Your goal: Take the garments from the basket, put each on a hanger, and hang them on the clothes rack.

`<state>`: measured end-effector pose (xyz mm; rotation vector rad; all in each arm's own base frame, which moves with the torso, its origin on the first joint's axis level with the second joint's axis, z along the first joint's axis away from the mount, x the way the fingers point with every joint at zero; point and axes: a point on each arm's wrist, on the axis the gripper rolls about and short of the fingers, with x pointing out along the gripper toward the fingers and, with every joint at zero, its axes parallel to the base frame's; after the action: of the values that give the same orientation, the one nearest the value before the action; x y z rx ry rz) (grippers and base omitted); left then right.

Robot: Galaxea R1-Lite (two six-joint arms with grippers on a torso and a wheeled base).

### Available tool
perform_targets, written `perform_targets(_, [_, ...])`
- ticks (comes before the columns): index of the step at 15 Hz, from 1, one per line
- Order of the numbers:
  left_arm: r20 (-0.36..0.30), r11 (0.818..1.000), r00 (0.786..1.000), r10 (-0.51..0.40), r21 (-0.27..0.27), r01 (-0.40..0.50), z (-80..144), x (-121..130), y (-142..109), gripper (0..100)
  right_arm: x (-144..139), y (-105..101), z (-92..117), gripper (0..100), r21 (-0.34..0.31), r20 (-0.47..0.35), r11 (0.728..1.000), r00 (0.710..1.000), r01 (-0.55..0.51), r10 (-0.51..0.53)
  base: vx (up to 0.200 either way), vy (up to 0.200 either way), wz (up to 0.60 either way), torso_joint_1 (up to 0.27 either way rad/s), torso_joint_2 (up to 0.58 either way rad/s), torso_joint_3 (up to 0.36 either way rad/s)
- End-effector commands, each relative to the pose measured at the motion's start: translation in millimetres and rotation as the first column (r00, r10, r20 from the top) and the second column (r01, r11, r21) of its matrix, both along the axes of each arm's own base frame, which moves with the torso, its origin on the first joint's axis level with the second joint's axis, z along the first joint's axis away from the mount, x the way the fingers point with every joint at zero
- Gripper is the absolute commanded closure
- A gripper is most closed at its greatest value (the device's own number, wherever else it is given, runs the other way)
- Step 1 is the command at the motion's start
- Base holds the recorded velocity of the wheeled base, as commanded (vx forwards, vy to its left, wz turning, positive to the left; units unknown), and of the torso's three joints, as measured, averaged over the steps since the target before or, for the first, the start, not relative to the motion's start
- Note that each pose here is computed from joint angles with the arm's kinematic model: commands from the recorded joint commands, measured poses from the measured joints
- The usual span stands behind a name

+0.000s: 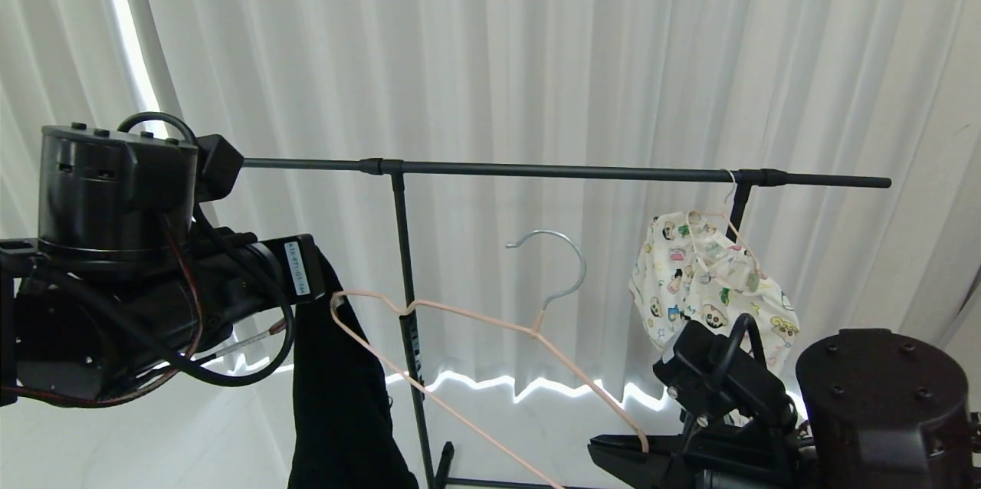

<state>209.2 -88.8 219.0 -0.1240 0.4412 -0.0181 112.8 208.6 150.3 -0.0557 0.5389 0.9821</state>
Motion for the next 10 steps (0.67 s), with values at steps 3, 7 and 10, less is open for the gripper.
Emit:
perform_targets(3, [-0.007,1.000,1.000,-0.010,0.009,0.010,-1.9,0.0,-2.0,100,0.6,0.4,3.3,100,0.012,0.006,1.000,1.000,0.001,-0.001,0.000,0.000,0.00,0.000,0.00,0.000])
perform_targets(7, [-0.002,0.995,0.998,-0.061,0.079,0.061,-1.7,-3.4,-4.6,100,2.4,3.1,5.0,100,0.020,0.003,1.000,1.000,-0.010,0.010,0.000,0.000,0.00,0.000,0.00,0.000])
perform_targets(10, [0.006,0.994,0.997,-0.081,0.076,0.080,0.2,-6.8,-7.9,100,12.4,5.2,4.2,100,0.018,0.001,0.999,1.000,0.026,-0.026,0.000,0.000,0.00,0.000,0.00,0.000])
